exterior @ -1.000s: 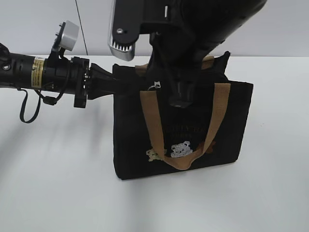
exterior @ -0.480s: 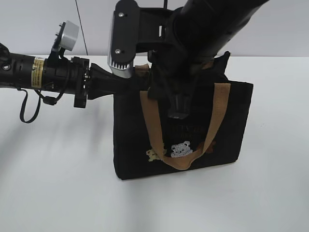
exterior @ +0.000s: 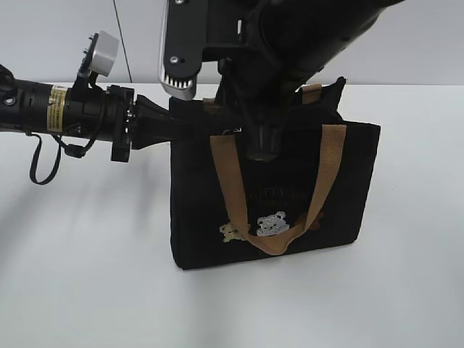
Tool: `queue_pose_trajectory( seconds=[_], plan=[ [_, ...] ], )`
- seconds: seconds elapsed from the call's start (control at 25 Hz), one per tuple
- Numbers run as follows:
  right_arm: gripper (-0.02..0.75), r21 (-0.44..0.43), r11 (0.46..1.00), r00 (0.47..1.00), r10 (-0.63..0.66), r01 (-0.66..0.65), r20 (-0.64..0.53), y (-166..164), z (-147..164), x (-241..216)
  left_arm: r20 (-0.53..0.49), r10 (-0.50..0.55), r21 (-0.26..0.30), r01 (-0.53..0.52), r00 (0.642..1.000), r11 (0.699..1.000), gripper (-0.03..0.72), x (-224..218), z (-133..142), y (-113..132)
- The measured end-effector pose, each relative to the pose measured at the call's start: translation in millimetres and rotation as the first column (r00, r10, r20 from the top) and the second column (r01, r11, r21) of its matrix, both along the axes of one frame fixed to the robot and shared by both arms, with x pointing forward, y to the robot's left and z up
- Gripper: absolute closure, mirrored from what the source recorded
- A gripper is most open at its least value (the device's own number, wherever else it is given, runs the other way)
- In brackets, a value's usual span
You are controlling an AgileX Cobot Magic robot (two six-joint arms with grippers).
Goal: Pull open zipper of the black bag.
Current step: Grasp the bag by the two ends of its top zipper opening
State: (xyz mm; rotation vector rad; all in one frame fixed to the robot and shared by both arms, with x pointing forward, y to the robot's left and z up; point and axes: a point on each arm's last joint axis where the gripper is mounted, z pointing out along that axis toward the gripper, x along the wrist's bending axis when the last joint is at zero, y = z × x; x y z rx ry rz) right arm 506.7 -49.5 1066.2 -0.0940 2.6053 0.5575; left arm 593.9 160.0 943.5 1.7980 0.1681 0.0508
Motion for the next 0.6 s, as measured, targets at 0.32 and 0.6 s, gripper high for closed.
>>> queue_pose_trajectory(
  seconds=[0.32,0.6],
  plan=[
    [0.540,-0.051,0.999,0.999,0.009,-0.007,0.034,2,-12,8,0.000,0.000,0.000,0.000,1.000,1.000,0.661,0,0,0],
    [0.540,-0.085,0.996,1.000,-0.007,0.006,-0.010,0,-16,6,0.000,0.000,0.000,0.000,1.000,1.000,0.661,0,0,0]
  ],
)
